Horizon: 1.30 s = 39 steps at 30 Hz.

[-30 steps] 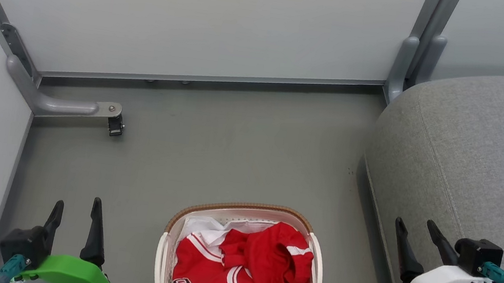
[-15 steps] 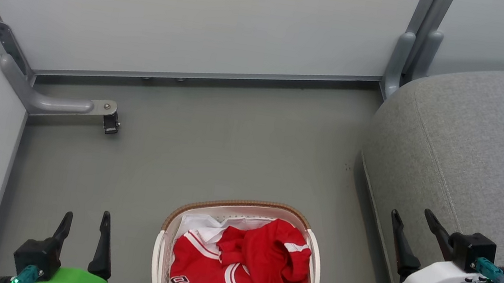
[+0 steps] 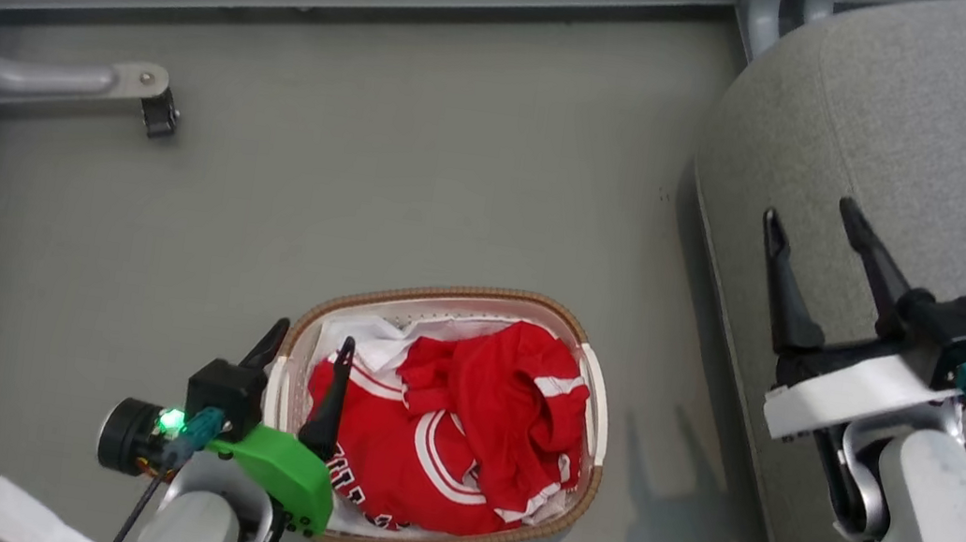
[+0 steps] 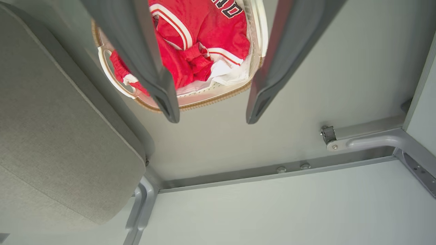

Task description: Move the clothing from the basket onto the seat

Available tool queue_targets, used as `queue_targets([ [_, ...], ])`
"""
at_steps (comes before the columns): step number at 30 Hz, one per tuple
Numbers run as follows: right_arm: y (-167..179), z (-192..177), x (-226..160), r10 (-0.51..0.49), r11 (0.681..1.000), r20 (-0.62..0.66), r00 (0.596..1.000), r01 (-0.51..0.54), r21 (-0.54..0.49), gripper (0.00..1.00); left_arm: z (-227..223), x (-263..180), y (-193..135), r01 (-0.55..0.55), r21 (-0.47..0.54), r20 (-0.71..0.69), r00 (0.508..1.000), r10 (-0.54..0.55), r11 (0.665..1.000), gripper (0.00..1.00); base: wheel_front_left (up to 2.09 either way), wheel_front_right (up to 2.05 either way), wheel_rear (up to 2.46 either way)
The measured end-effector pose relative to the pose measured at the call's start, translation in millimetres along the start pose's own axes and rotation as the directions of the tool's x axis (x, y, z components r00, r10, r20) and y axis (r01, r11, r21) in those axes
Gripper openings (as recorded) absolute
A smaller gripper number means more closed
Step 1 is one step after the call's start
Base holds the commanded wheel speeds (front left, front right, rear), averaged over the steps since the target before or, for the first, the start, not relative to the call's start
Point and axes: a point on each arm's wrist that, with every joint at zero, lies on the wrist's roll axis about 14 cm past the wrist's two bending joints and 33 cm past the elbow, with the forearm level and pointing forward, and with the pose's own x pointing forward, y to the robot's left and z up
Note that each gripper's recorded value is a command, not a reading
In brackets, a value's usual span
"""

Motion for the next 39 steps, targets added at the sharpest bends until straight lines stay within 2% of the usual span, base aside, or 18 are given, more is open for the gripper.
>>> queue_targets([
  [7, -10.6, -18.1, 31.8, 0.001, 1.0, 0.002, 1.0, -0.001, 0.001, 1.0, -63.7, 40.6, -24.6, 0.134, -0.007, -0.209, 0.969, -0.132, 0.991, 1.0, 0.0, 0.0, 0.0],
  [13, -16.0, -51.4, 48.3, -0.001, 1.0, -0.04, 0.999, 0.002, 0.02, 1.0, -120.2, 61.3, -33.2, 0.228, 0.004, -0.38, 0.901, -0.21, 0.974, 1.0, 0.0, 0.0, 0.0],
  [19, -22.5, -87.7, 55.4, -0.005, 0.999, -0.098, 0.995, 0.009, 0.035, 1.0, -179.2, 65.8, -30.6, 0.312, 0.031, -0.584, 0.776, -0.236, 0.95, 1.0, 0.0, 0.0, 0.0],
  [23, -28.0, -106.5, 60.1, -0.008, 0.999, -0.123, 0.992, 0.013, 0.032, 1.0, -209.1, 68.6, -28.7, 0.355, 0.033, -0.673, 0.699, -0.241, 0.934, 1.0, 0.0, 0.0, 0.0],
  [33, -40.2, -156.2, 53.5, -0.024, 0.999, -0.222, 0.975, 0.032, 0.03, 1.0, -268.3, 65.7, -30.5, 0.414, -0.007, -0.823, 0.514, -0.24, 0.91, 1.0, 0.0, 0.0, 0.0],
  [38, -44.9, -174.1, 47.2, -0.035, 0.998, -0.264, 0.964, 0.046, 0.037, 1.0, -287.8, 63.1, -29.0, 0.462, 0.021, -0.877, 0.435, -0.206, 0.886, 0.99, 0.0, 0.0, 0.0],
  [39, -44.8, -176.7, 46.2, -0.033, 0.998, -0.27, 0.962, 0.045, 0.037, 1.0, -290.5, 62.7, -29.3, 0.464, 0.018, -0.881, 0.426, -0.206, 0.886, 0.43, 0.0, 0.0, 0.0],
])
